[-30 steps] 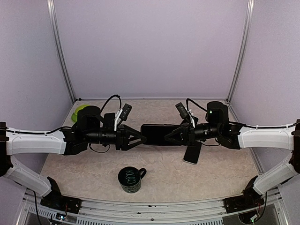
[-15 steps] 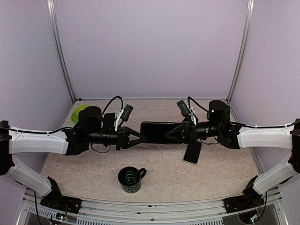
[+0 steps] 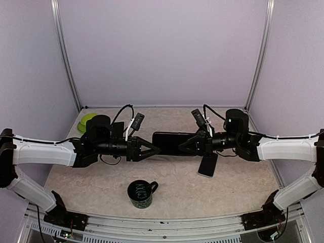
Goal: Put the phone into the phone case
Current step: Press the phone at the top corners of the phone case.
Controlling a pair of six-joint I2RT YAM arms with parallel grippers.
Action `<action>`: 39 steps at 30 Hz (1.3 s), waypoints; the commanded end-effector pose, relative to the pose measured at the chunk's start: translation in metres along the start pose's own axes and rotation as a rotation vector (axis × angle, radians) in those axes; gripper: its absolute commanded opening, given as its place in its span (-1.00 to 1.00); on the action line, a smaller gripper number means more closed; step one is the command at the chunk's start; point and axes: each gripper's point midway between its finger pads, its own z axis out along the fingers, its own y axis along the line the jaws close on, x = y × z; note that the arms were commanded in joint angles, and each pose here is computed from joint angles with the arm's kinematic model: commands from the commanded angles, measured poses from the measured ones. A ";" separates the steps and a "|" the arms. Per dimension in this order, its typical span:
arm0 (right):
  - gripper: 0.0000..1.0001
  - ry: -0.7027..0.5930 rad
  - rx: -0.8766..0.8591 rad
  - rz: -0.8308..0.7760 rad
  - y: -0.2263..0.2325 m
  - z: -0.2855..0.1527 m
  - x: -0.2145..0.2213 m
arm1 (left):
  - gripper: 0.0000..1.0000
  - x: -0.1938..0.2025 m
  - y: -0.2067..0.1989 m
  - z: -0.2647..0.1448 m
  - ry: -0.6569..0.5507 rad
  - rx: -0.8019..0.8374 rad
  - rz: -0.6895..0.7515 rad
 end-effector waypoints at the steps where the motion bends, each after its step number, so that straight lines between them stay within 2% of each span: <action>1: -1.00 -0.039 -0.050 -0.057 0.012 -0.003 -0.015 | -0.02 -0.008 0.003 -0.006 -0.024 -0.007 0.015; 4: -1.00 -0.019 -0.093 -0.042 0.017 -0.002 -0.011 | 0.10 -0.014 0.006 -0.013 -0.040 -0.026 0.029; 13: -1.00 0.014 -0.127 0.028 0.013 0.003 0.000 | 0.07 -0.026 0.010 -0.014 -0.051 -0.065 0.076; 17: -1.00 0.032 -0.115 0.047 0.008 0.005 0.007 | -0.17 -0.032 0.007 -0.010 -0.057 -0.052 0.084; 19: -1.00 0.043 -0.111 0.055 0.005 0.006 0.011 | -0.36 -0.033 0.007 -0.009 -0.054 -0.049 0.086; 23: -1.00 0.051 -0.107 0.060 0.003 0.006 0.015 | -0.88 -0.033 0.008 -0.009 -0.054 -0.054 0.086; 25: -1.00 0.046 -0.089 0.069 -0.002 0.005 0.016 | -1.00 -0.033 0.009 -0.010 -0.056 -0.061 0.081; 37: -1.00 0.032 -0.130 0.145 -0.012 -0.004 0.025 | -1.00 -0.036 0.012 -0.030 -0.111 -0.011 -0.024; 39: -1.00 0.031 -0.132 0.150 -0.012 -0.004 0.025 | -0.90 -0.035 0.013 -0.030 -0.110 0.000 -0.045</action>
